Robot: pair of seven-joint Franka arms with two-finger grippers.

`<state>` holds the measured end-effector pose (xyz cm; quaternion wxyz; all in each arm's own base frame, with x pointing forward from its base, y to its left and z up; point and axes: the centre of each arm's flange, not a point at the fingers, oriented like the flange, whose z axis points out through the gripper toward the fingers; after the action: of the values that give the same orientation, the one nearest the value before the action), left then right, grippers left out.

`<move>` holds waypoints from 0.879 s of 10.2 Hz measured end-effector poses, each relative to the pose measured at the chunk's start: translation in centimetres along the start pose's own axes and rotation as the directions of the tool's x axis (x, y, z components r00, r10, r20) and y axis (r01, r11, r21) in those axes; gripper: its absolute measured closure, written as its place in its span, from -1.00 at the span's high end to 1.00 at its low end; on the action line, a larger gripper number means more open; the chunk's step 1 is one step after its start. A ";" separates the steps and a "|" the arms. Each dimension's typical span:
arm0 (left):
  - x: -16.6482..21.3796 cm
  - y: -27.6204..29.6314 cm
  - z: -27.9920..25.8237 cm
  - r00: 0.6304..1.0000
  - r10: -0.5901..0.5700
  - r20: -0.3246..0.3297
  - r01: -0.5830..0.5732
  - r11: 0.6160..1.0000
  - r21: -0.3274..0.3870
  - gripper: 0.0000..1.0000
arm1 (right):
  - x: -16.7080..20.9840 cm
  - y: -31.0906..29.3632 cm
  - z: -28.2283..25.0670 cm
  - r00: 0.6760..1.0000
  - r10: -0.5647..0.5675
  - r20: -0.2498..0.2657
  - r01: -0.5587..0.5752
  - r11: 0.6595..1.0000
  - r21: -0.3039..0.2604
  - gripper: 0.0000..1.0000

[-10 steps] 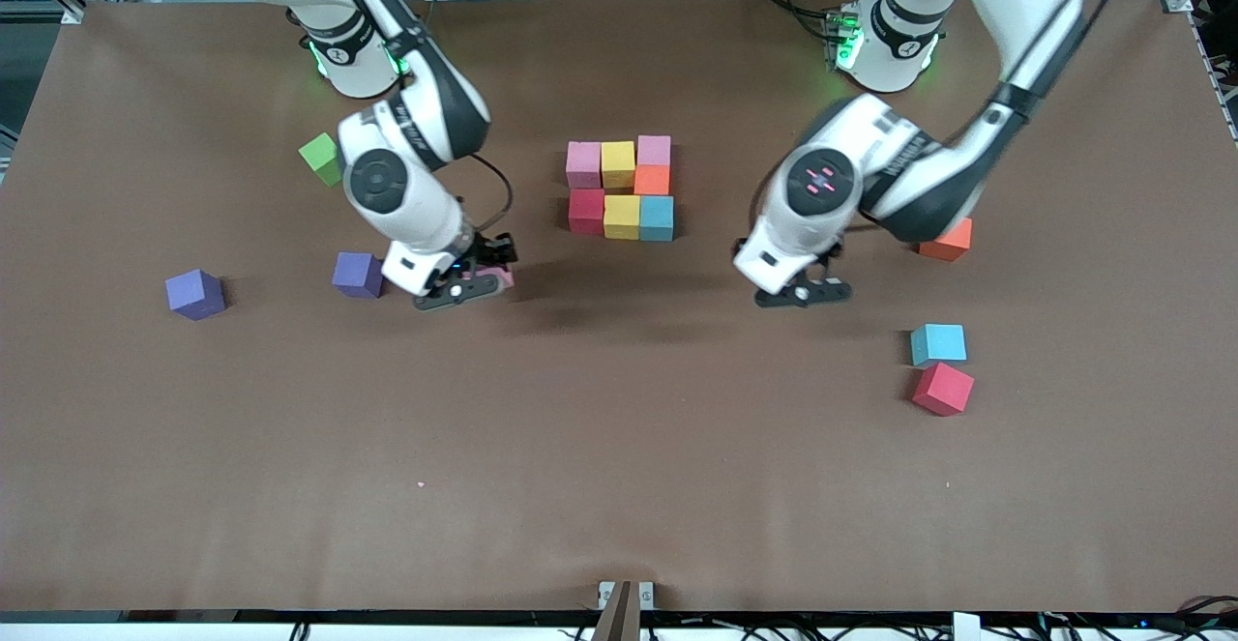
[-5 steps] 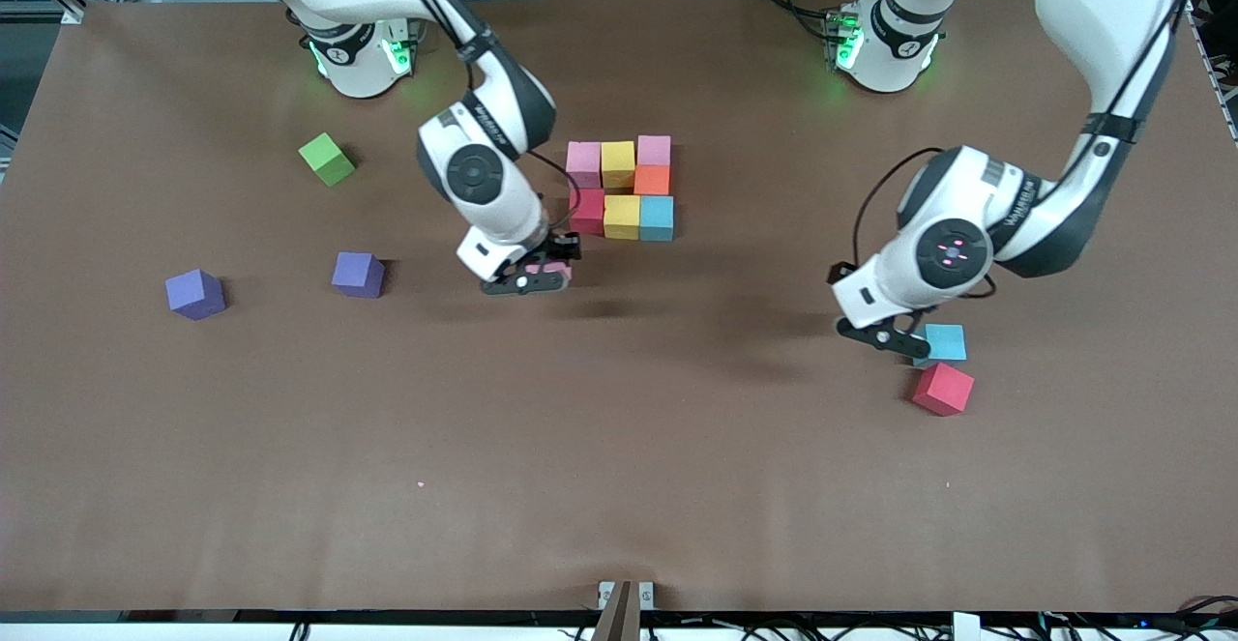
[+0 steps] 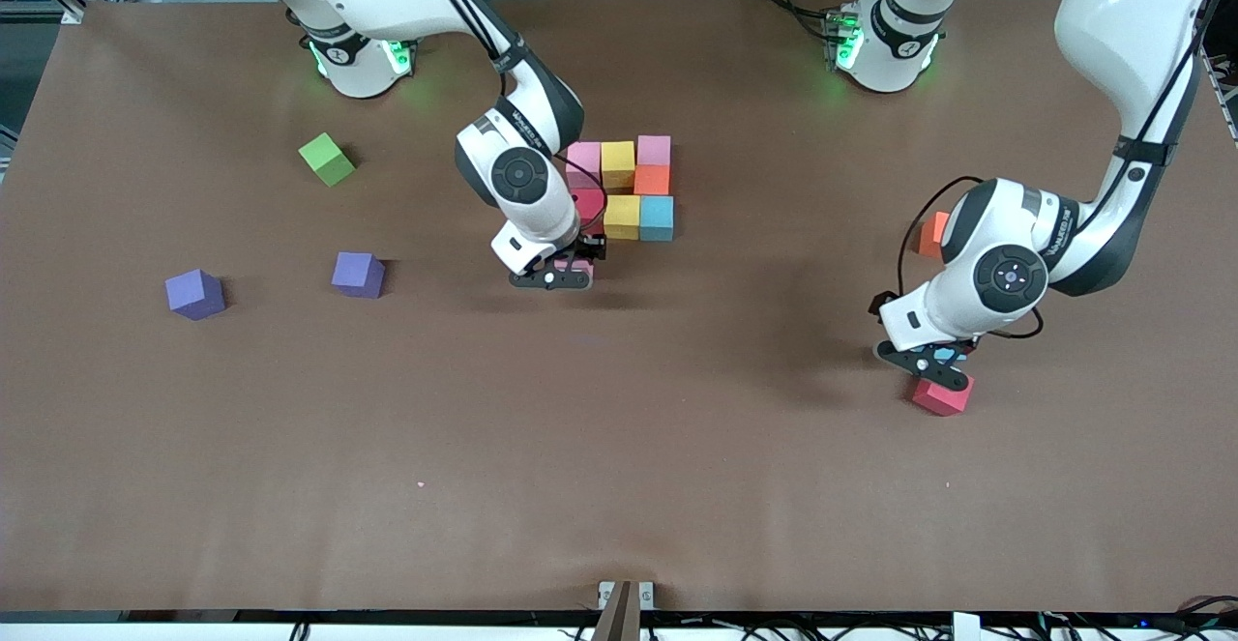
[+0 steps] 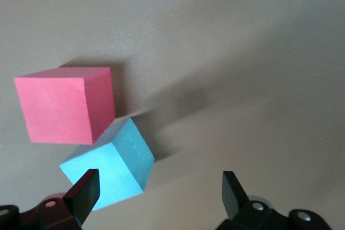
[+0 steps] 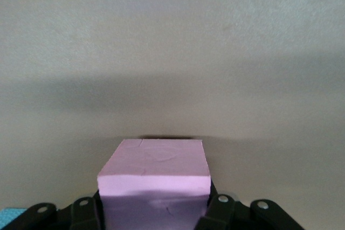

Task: Form number 2 with 11 blocks

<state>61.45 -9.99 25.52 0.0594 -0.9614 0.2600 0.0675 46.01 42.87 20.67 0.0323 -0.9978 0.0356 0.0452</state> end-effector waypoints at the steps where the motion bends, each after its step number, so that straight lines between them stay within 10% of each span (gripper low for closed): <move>1: 0.2 -0.5 0.3 1.000 0.018 0.004 -0.018 1.000 0.009 1.00 | -0.3 -0.3 0.3 1.000 0.012 -0.006 -0.012 1.000 -0.012 0.24; 9: -2.8 -7.1 2.7 0.988 -0.146 0.048 0.148 0.989 -0.020 1.00 | -1.4 -1.7 1.1 1.000 0.021 -0.020 -0.022 0.999 -0.034 0.24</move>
<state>62.41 -2.15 23.92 0.0587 -0.9768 0.1862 0.0881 44.63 44.74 19.78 0.0145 -0.9982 0.0459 0.0365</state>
